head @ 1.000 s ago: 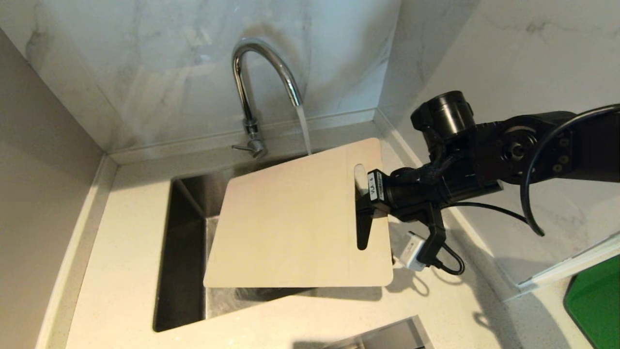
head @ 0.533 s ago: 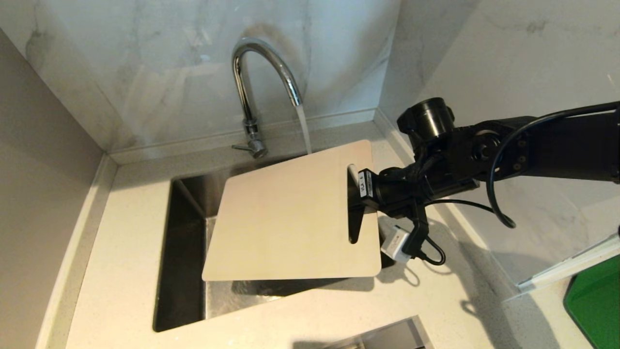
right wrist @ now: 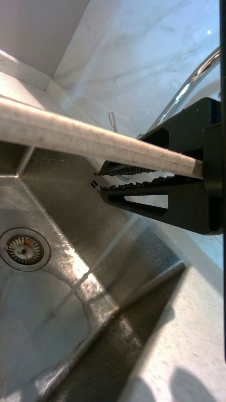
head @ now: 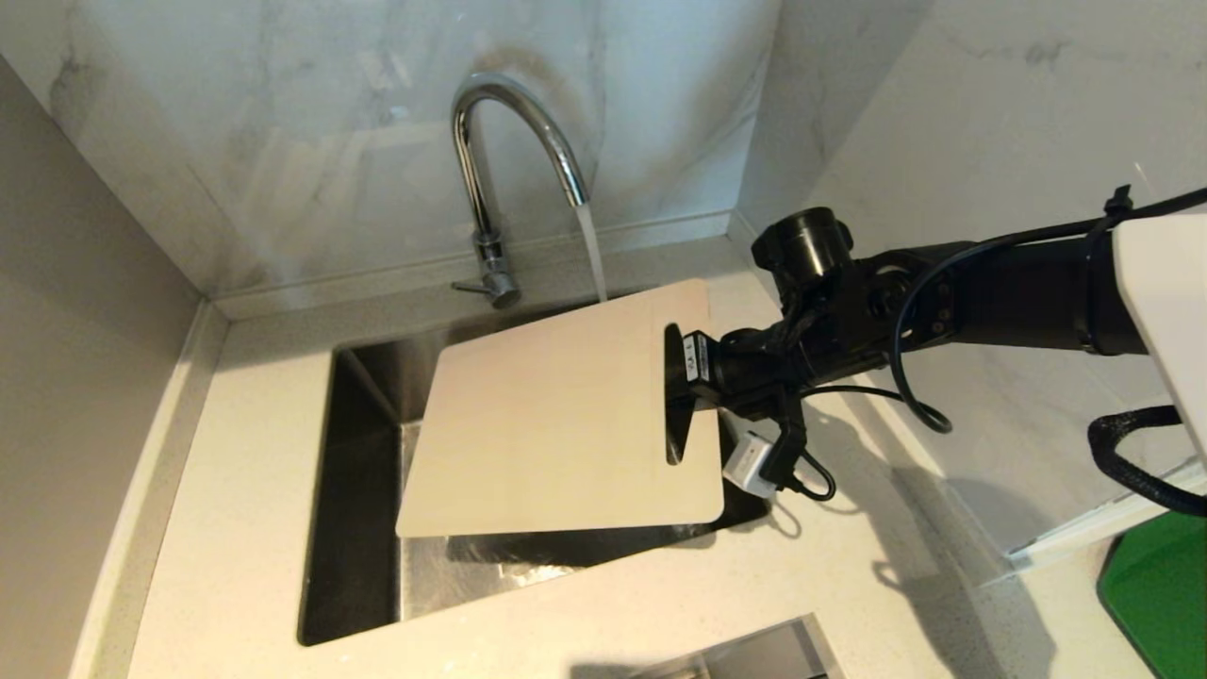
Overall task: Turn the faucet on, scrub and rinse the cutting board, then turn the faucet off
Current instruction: Scrub the cutting board underwater
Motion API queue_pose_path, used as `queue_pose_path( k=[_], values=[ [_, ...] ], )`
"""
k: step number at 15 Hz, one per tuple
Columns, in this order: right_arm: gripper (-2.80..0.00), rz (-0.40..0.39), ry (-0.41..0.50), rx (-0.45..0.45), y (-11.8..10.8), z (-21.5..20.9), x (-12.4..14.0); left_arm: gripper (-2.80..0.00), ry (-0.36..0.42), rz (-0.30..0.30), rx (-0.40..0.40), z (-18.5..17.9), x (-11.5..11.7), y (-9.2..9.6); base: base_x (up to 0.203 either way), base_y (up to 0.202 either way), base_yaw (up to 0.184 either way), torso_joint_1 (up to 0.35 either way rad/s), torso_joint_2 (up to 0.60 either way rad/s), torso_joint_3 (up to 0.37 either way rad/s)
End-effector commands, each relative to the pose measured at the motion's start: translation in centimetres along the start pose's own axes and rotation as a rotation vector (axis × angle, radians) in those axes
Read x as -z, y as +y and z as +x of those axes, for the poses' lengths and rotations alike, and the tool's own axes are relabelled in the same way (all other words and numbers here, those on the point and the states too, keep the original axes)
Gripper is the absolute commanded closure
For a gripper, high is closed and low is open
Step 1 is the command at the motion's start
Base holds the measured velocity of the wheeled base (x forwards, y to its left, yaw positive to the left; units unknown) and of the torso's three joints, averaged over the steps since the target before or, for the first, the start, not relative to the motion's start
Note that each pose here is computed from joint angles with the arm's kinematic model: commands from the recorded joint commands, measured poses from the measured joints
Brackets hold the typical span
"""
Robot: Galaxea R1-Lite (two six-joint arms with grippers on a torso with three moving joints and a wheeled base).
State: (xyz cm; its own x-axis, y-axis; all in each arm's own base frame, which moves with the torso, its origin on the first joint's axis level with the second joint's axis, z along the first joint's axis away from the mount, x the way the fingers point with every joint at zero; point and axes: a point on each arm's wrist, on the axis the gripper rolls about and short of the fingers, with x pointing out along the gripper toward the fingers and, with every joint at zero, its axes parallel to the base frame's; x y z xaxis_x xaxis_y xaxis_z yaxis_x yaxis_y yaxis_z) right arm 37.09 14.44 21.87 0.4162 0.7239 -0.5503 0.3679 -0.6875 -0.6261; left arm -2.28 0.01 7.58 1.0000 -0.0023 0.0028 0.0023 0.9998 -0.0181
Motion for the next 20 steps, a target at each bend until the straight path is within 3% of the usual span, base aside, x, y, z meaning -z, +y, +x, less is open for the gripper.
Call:
queue_pose_path(
  k=[1, 20],
  values=[
    [0.00, -0.011, -0.011, 0.000, 0.5, 0.8, 0.1, 0.00, 0.003, 0.000, -0.001, 0.0, 0.0, 0.0, 0.000, 0.000, 0.000, 0.000, 0.00, 0.000],
    [0.00, 0.003, 0.042, -0.005, 3.9, 2.0, 3.2, 0.00, 0.003, -0.005, -0.001, 0.0, 0.0, 0.0, 0.000, 0.000, 0.000, 0.000, 0.00, 0.000]
  ],
)
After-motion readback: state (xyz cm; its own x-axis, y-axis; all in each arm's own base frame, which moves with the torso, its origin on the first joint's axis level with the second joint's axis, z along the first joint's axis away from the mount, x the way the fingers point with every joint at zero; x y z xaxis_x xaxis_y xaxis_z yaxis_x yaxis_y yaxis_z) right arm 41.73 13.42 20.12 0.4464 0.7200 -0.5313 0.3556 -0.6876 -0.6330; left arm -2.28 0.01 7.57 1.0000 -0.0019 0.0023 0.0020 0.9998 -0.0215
